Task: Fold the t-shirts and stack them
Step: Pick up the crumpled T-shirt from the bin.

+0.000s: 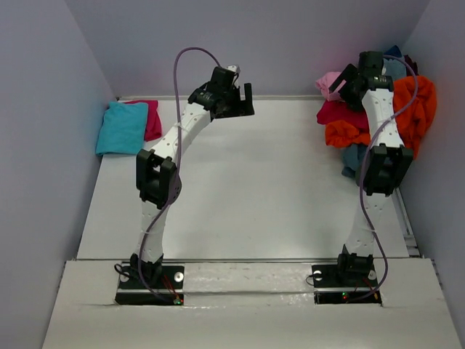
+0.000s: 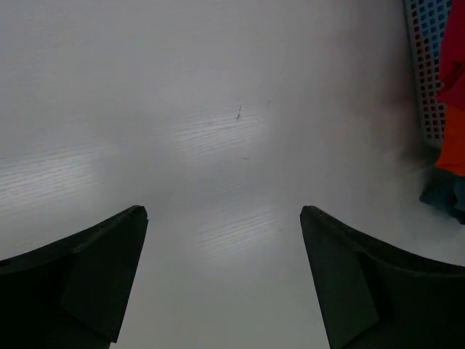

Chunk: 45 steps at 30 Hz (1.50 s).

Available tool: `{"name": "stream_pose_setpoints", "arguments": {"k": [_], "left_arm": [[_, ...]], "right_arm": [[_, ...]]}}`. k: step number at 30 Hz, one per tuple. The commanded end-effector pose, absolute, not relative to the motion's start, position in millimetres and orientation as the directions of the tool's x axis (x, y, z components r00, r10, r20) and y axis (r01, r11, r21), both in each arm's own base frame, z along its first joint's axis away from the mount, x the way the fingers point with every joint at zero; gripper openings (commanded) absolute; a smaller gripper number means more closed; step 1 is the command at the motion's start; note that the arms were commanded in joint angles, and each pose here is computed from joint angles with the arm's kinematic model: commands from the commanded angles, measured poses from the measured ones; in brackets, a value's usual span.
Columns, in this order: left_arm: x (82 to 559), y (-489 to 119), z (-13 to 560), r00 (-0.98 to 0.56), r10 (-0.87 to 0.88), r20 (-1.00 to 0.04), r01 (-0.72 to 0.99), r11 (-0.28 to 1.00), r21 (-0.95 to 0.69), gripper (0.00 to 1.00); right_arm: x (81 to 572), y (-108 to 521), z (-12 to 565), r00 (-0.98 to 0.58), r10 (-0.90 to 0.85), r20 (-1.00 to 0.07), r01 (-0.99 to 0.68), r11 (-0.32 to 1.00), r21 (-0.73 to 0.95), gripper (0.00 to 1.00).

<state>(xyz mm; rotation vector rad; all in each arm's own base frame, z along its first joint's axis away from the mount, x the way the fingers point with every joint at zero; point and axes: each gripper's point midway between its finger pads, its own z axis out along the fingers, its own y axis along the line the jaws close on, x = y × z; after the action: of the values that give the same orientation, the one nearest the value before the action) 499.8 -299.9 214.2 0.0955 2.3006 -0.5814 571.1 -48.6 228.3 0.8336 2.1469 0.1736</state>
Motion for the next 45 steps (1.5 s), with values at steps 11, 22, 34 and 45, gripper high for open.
{"name": "stream_pose_setpoints", "arguments": {"k": [11,22,34,45], "left_arm": [[495.1,-303.8,209.1,-0.739,-0.084,-0.669,0.262,0.879,-0.399,0.99],[489.1,-299.3,205.2,-0.746,-0.061,-0.663,0.266,0.885,-0.381,0.98],[482.4,-291.0,207.6,-0.747,-0.033,-0.664,0.269,0.898,-0.348,0.99],[478.7,-287.7,205.1,-0.751,-0.026,-0.659,0.266,0.903,-0.339,0.99]], "right_arm": [[597.8,-40.1,266.1,-0.391,0.613,-0.687,0.404,0.785,0.47,0.79],[592.8,-50.6,284.2,-0.336,0.618,-0.71,0.414,0.774,0.478,0.79],[601.8,-75.1,260.7,-0.327,0.614,-0.719,0.463,0.767,0.444,0.78],[610.6,-76.6,238.5,-0.355,0.626,-0.694,0.462,0.763,0.452,0.72]]}}
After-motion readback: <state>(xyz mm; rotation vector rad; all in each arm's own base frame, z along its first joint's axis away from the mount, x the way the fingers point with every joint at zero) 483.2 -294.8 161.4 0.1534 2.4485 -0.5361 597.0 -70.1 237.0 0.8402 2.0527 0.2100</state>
